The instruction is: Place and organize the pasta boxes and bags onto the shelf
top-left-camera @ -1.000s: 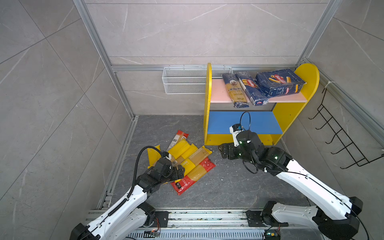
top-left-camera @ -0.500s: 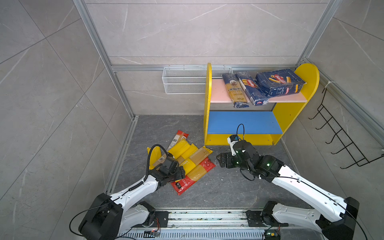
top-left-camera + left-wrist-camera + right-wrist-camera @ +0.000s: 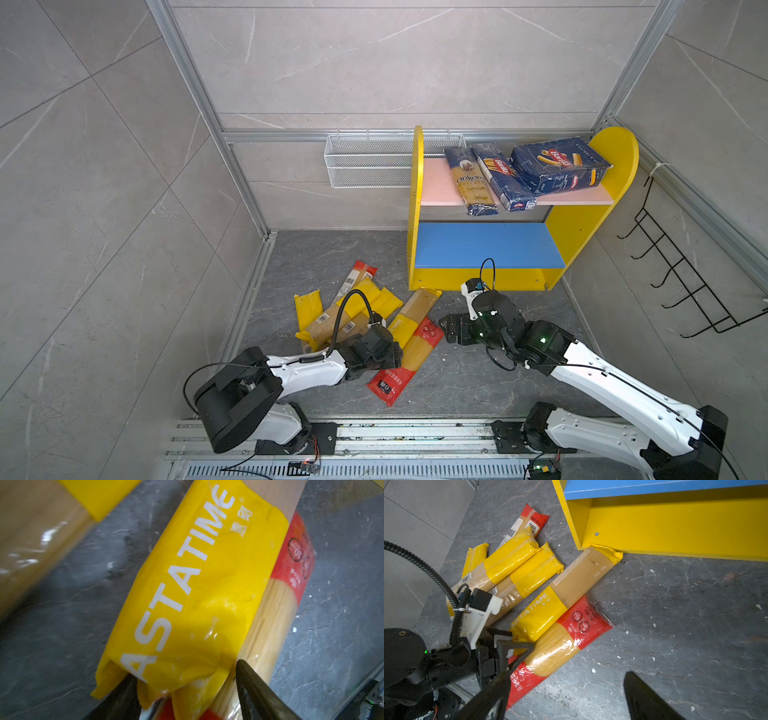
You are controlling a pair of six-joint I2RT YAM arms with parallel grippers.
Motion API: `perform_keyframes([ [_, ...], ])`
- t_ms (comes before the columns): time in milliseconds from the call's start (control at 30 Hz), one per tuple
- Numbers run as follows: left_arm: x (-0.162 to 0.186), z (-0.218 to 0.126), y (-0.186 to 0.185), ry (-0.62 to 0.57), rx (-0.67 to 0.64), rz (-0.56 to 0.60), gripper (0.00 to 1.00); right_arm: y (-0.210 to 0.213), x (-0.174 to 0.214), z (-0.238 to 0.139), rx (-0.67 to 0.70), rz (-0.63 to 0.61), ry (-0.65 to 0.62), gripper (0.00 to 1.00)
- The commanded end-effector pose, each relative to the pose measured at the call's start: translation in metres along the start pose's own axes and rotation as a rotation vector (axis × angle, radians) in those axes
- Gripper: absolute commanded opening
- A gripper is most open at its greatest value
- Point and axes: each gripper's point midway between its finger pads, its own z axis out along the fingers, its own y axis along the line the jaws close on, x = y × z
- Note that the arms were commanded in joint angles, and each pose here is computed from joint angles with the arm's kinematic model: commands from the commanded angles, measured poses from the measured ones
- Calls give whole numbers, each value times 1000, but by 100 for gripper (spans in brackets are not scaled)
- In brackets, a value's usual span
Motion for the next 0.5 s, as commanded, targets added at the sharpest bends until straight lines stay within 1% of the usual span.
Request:
perform_keyframes([
  [0, 23, 20, -24, 106, 78, -21, 69, -13, 10, -9, 42, 16, 3, 87],
  [133, 22, 36, -51, 137, 138, 4, 69, -32, 21, -23, 100, 37, 9, 87],
  [200, 21, 40, -56, 140, 155, 7, 69, -46, 30, -30, 147, 50, 20, 87],
  [267, 20, 40, -54, 136, 144, 20, 69, -60, 44, -33, 199, 75, 52, 87],
  [333, 18, 34, -50, 130, 119, 37, 72, -67, 59, -32, 228, 96, 92, 87],
  [467, 14, 6, -36, 99, 63, 66, 78, -68, 82, -24, 223, 122, 140, 87],
])
